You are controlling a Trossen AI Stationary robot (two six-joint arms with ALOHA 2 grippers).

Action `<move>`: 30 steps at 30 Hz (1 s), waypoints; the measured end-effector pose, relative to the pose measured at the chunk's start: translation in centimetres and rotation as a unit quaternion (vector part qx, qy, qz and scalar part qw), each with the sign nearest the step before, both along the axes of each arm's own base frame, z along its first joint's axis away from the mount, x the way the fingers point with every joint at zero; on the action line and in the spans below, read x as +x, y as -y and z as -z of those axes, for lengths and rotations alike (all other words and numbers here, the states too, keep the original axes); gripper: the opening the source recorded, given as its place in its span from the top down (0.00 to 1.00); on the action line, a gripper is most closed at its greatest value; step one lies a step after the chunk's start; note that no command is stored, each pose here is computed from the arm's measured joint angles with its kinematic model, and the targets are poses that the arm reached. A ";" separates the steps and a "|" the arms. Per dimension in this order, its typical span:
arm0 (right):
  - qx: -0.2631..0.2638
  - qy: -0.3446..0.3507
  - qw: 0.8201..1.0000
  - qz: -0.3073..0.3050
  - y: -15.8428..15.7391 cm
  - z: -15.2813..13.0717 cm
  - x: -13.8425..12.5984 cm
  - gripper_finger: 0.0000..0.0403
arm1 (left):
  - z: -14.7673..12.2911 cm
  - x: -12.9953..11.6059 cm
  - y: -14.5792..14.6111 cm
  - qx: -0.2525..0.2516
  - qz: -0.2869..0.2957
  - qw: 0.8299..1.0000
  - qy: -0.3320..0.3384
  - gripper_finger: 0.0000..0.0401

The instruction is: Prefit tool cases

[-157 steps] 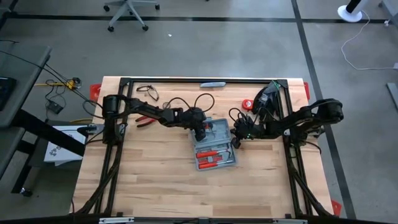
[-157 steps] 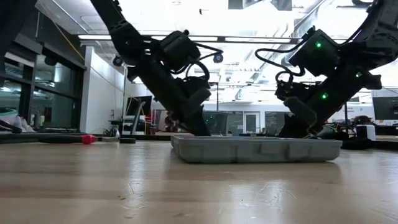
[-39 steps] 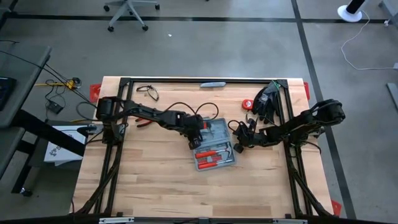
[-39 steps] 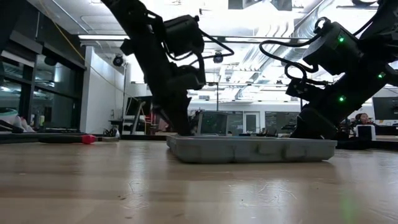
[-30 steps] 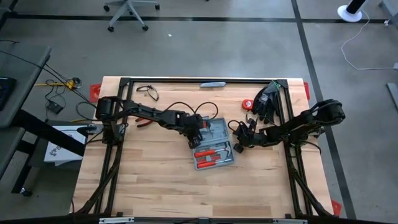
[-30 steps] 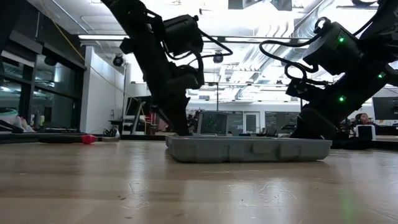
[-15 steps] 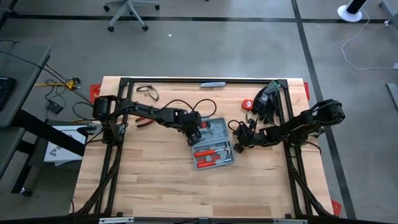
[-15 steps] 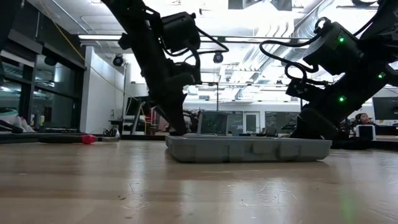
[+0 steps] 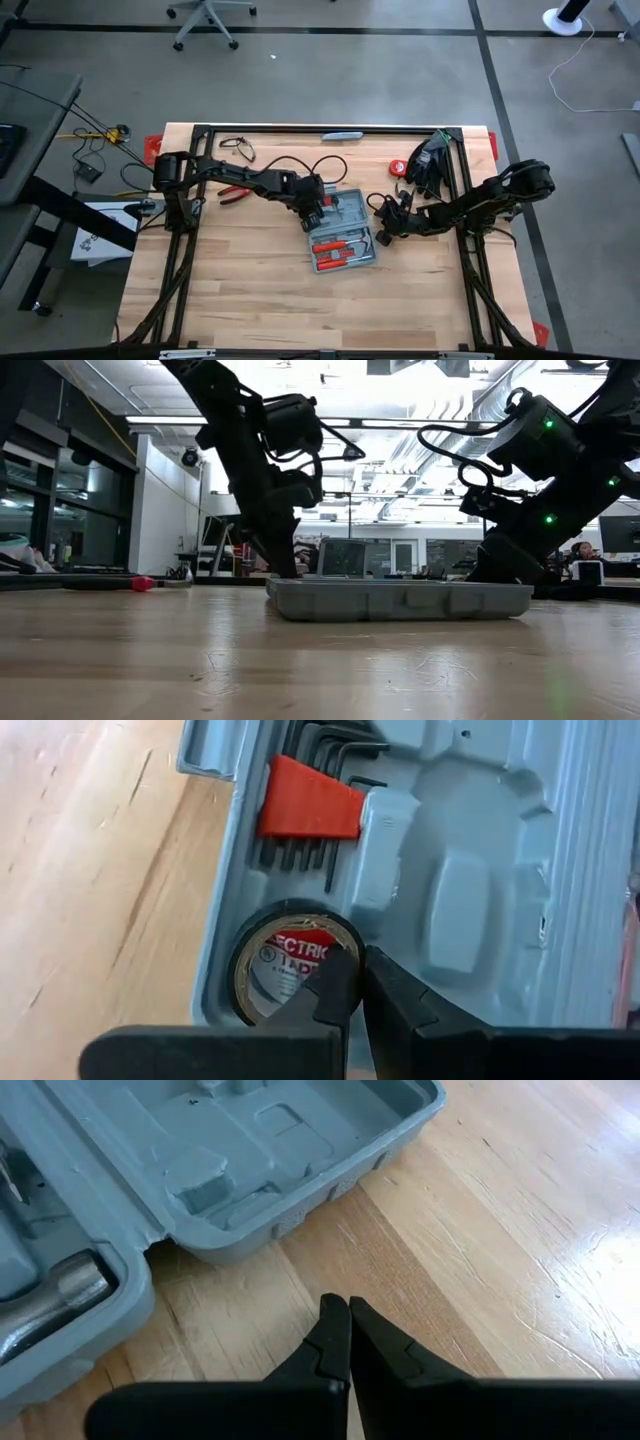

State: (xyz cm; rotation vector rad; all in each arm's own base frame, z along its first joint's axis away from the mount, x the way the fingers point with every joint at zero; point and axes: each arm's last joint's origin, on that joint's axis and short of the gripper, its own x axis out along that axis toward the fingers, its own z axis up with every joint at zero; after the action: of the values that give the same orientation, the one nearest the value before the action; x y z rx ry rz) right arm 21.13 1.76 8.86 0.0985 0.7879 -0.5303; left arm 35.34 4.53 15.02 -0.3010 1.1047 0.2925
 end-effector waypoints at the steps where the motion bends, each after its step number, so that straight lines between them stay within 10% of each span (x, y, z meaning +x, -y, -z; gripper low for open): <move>1: 0.000 0.000 1.000 0.000 0.0 0.0 0.0 1.00 | 0.0 0.0 0.0 -0.002 0.001 1.000 0.000 0.97; 30: -0.001 -0.004 1.000 0.000 0.0 0.0 0.0 1.00 | 0.1 -0.1 -0.4 -0.008 0.006 1.000 -0.002 0.66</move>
State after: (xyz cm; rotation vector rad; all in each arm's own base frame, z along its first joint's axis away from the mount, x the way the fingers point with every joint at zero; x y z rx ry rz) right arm 21.09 1.76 8.85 0.0947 0.7958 -0.5315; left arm 35.24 4.92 14.93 -0.3074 1.1132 0.2743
